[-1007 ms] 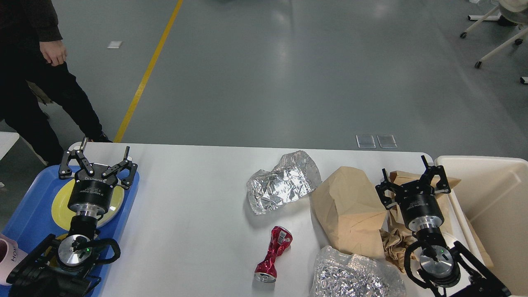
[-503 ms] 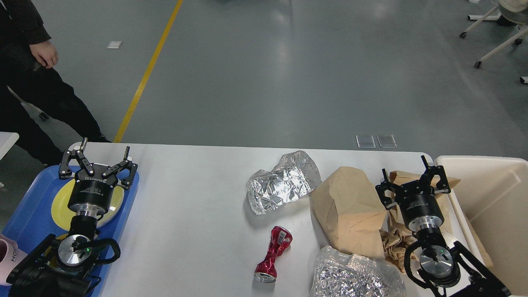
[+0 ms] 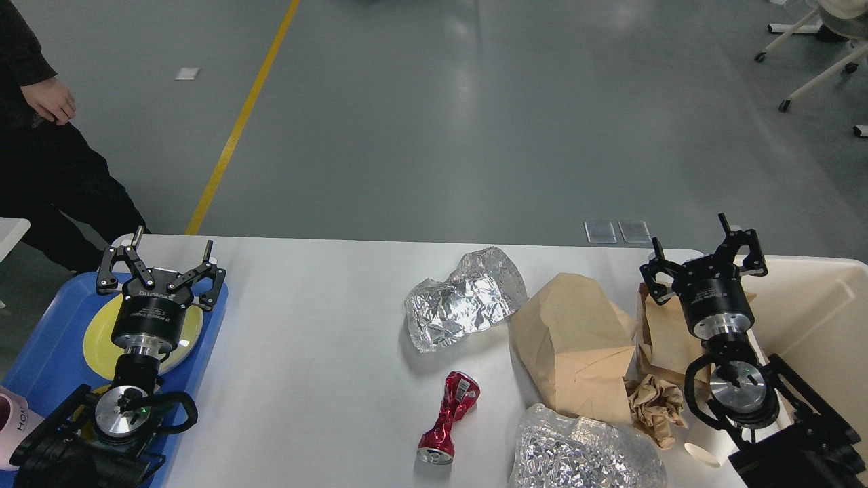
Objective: Tidy desktop
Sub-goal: 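Lift the right gripper out of the white bin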
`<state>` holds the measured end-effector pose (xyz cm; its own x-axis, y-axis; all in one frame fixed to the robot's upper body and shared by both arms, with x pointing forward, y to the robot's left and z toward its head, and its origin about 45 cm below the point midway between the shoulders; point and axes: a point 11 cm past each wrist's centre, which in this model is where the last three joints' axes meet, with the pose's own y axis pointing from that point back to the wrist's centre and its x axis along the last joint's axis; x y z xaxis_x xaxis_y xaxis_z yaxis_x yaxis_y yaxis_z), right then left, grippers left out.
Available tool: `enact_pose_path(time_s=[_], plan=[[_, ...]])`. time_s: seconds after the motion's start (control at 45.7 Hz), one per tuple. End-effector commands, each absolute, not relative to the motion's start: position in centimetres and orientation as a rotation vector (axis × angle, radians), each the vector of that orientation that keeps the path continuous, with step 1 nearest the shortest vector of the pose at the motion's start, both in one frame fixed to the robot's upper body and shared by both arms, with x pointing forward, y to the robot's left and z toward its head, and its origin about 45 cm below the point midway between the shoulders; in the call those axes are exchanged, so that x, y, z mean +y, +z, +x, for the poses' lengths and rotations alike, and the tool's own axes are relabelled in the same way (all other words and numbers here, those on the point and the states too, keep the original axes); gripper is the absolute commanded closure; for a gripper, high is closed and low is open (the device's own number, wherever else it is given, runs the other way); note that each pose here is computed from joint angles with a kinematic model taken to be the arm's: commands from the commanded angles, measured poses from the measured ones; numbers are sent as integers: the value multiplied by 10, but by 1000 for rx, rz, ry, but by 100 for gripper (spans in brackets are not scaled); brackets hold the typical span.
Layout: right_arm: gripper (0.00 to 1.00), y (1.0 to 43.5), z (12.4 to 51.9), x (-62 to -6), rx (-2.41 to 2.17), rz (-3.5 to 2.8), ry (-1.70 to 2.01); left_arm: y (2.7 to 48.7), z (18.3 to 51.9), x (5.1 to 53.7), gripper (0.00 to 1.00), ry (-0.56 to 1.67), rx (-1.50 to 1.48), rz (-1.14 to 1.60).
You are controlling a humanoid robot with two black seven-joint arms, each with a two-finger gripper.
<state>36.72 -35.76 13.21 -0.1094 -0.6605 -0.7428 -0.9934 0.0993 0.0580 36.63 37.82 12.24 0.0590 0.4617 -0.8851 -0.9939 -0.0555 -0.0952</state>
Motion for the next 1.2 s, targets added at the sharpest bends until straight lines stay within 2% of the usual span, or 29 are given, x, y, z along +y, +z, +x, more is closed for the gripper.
enact_pose_path(time_s=[0.0,0.241,0.438,0.657,0.963,1.182], plan=[[0,127,362,-358,1842,-1631,793,122,366,378,4,1394,759,-939],[0,123,357,-364,1867,-1656,799,122,366,378,4,1394,760,-940],[0,104,347,-346,1869,-1754,887,122,366,378,4,1394,759,-940],[0,106,351,-340,1851,-1829,938,122,366,378,4,1394,759,-939],[0,123,358,-349,1820,-1867,882,122,366,378,4,1394,759,-940],[0,153,384,-344,1764,-1925,814,122,366,378,4,1394,760,-940]])
